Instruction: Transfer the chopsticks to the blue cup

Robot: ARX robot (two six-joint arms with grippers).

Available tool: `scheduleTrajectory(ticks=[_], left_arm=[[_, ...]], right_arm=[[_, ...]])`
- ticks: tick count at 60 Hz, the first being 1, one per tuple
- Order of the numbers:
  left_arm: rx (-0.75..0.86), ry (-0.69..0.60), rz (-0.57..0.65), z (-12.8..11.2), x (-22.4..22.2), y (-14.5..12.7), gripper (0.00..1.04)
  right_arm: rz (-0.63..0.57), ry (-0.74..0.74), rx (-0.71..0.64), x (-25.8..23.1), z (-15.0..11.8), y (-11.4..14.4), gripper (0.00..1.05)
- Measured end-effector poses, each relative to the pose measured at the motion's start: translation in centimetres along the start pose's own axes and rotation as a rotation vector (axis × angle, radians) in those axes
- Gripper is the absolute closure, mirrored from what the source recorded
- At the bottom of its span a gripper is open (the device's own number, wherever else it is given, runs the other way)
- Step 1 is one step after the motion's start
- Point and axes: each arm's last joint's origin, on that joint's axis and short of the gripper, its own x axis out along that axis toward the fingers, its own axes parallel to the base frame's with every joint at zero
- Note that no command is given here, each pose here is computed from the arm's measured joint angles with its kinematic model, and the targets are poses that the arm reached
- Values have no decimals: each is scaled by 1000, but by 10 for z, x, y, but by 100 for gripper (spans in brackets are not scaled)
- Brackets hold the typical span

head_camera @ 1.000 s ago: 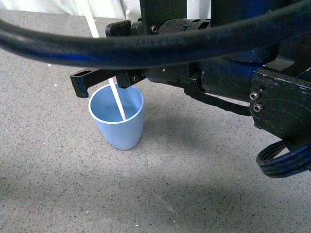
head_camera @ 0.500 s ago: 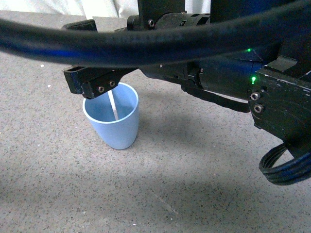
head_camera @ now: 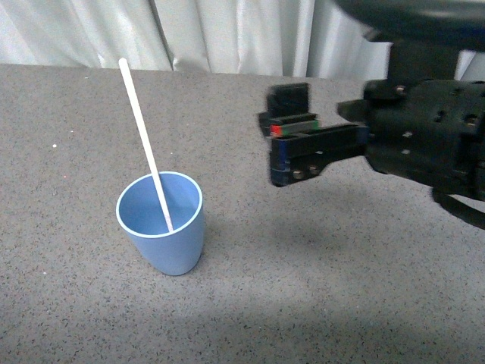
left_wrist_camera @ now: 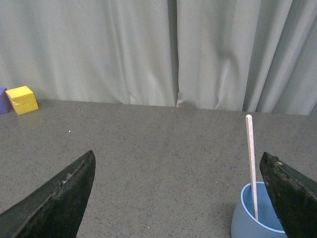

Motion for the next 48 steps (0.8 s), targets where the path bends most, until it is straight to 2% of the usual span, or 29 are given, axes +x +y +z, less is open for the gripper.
scheduleTrajectory(ticks=[15,21,23,26,33,48], left_arm=[[0,0,0,0,0,0,7],[0,0,0,0,0,0,7],[0,0,0,0,0,0,7],[0,0,0,0,0,0,7],[0,0,0,0,0,0,7],[0,0,0,0,0,0,7]], right_arm=[[-269,37,4,-44,-8,-39,9],[-409,-51,-37,-70,-5,-49,9],[-460,-151,-34,-75,-5,-51,15],[-473,-285,-31,-83,-5,-52,24],[-468,-435,-38,-104,-3,-50,43],[-469,-441,-37,-131,-15,-50,84]])
